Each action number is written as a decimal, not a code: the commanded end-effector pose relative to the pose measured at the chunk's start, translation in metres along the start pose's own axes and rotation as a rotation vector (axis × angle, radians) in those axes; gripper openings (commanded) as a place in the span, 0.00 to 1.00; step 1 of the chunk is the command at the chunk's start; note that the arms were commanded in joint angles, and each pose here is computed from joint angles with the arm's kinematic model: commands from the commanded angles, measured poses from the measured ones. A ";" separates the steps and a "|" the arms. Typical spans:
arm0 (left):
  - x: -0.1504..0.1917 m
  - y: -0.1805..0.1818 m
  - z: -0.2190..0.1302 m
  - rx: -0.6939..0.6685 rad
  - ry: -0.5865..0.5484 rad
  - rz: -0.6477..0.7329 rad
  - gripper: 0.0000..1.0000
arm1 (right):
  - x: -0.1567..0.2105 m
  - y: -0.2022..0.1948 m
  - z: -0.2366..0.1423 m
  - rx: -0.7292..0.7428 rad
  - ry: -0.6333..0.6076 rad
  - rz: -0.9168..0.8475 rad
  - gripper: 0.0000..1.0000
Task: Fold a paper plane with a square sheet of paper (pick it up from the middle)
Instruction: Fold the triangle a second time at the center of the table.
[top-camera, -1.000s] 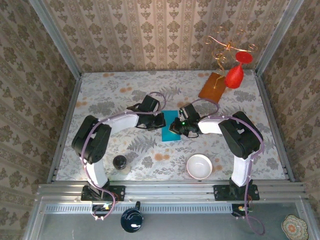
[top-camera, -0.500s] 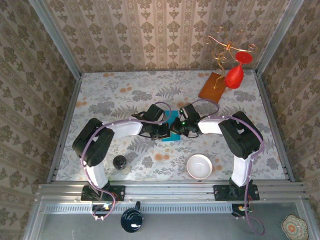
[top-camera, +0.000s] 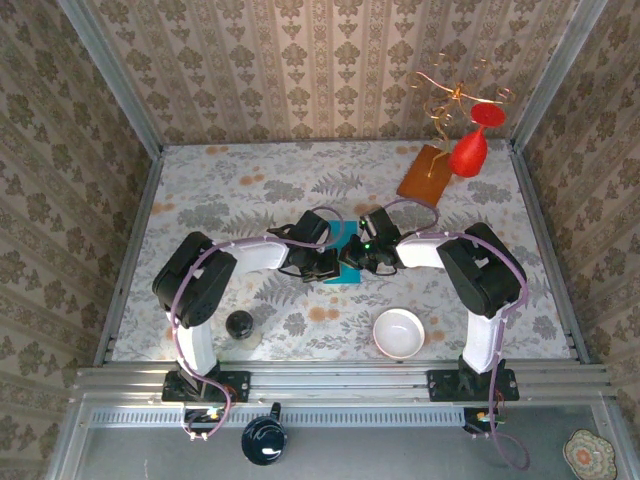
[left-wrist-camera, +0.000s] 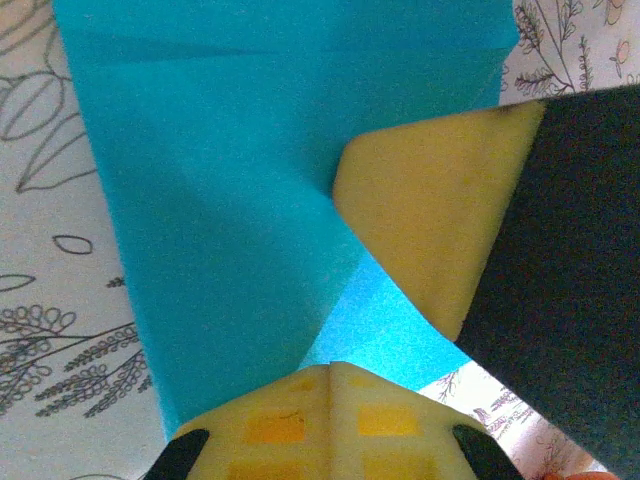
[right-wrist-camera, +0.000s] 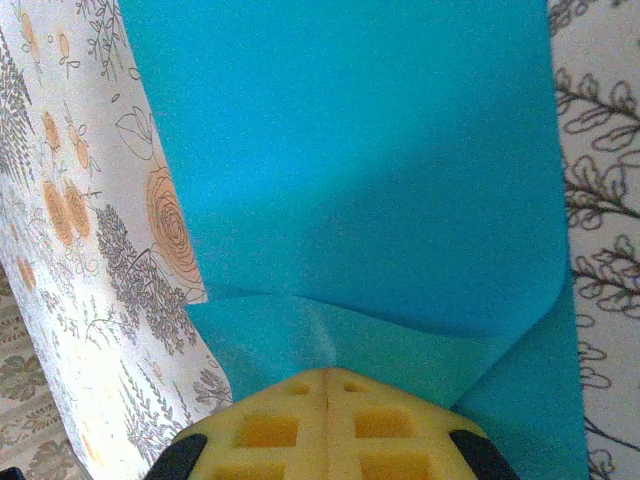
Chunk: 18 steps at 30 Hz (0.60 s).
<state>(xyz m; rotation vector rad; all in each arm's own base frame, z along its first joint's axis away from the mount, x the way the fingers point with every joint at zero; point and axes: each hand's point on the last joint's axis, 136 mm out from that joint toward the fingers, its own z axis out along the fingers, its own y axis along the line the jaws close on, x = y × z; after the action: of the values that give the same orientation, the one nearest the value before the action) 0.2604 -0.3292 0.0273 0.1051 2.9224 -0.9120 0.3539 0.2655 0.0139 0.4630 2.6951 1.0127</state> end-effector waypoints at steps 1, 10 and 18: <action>-0.003 0.006 0.000 -0.023 -0.001 -0.004 0.05 | 0.023 -0.075 0.007 0.236 0.052 0.098 0.00; 0.002 0.016 0.003 -0.032 0.012 -0.025 0.04 | 0.025 -0.077 0.008 0.243 0.057 0.098 0.00; 0.007 0.022 0.004 -0.023 0.018 -0.049 0.04 | 0.026 -0.079 0.008 0.252 0.061 0.099 0.00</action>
<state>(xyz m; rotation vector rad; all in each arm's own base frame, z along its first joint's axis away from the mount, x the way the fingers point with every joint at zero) 0.2619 -0.3229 0.0212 0.0819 2.9225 -0.9148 0.3539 0.2654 0.0137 0.4639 2.6958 1.0123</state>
